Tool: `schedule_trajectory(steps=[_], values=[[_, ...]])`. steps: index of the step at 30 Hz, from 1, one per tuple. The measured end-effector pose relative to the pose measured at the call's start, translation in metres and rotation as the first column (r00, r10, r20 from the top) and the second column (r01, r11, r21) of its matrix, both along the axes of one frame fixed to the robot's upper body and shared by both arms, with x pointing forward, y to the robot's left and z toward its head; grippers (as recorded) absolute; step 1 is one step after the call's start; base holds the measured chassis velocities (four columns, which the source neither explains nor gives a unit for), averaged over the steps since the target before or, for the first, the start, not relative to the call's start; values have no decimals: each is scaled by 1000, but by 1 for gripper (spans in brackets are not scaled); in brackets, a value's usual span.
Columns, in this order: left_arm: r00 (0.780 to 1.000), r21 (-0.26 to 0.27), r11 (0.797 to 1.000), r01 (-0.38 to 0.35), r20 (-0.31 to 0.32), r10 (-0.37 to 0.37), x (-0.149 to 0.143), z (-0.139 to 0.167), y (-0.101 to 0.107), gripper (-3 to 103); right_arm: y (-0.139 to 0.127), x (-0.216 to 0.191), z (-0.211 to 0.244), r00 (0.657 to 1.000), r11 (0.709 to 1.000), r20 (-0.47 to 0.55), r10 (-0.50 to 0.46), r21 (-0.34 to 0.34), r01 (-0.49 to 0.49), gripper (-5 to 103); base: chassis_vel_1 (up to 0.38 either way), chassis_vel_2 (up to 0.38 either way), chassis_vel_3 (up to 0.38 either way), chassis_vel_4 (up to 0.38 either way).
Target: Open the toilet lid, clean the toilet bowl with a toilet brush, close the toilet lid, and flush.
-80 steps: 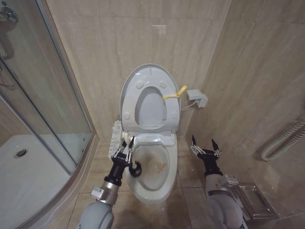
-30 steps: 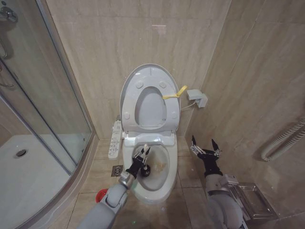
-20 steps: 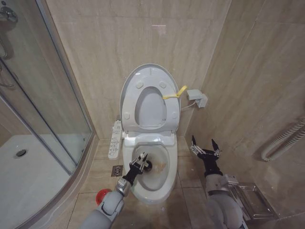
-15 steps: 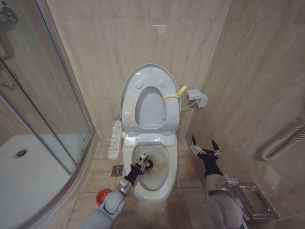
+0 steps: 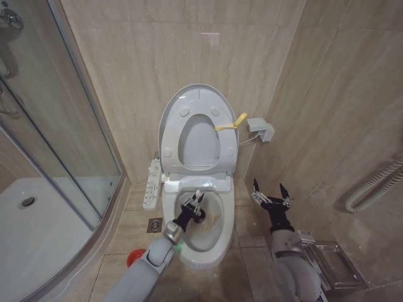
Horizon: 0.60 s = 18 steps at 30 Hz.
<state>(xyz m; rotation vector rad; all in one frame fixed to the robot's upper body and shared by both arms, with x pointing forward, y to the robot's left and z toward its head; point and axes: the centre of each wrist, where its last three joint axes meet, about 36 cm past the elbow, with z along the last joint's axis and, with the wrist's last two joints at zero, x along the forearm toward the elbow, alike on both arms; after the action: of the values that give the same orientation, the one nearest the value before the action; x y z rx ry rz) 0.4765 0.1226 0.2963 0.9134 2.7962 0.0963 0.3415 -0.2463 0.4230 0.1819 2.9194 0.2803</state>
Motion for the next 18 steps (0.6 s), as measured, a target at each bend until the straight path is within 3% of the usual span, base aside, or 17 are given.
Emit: schedule_trajectory(steps=[5,10,18], values=[[999,-37,999,39,29,-38,-5,25,-15,19,0,0,0,1000,1000,0,0,0,0,100,0,0,0,0],[998,-46,998,53,33,-52,-2,28,-24,19,0,0,0,1000,1000,0,0,0,0,100,0,0,0,0],[999,-18,999,45,-23,-45,8,-13,-23,19,0,0,0,1000,1000,0,0,0,0,100,0,0,0,0]])
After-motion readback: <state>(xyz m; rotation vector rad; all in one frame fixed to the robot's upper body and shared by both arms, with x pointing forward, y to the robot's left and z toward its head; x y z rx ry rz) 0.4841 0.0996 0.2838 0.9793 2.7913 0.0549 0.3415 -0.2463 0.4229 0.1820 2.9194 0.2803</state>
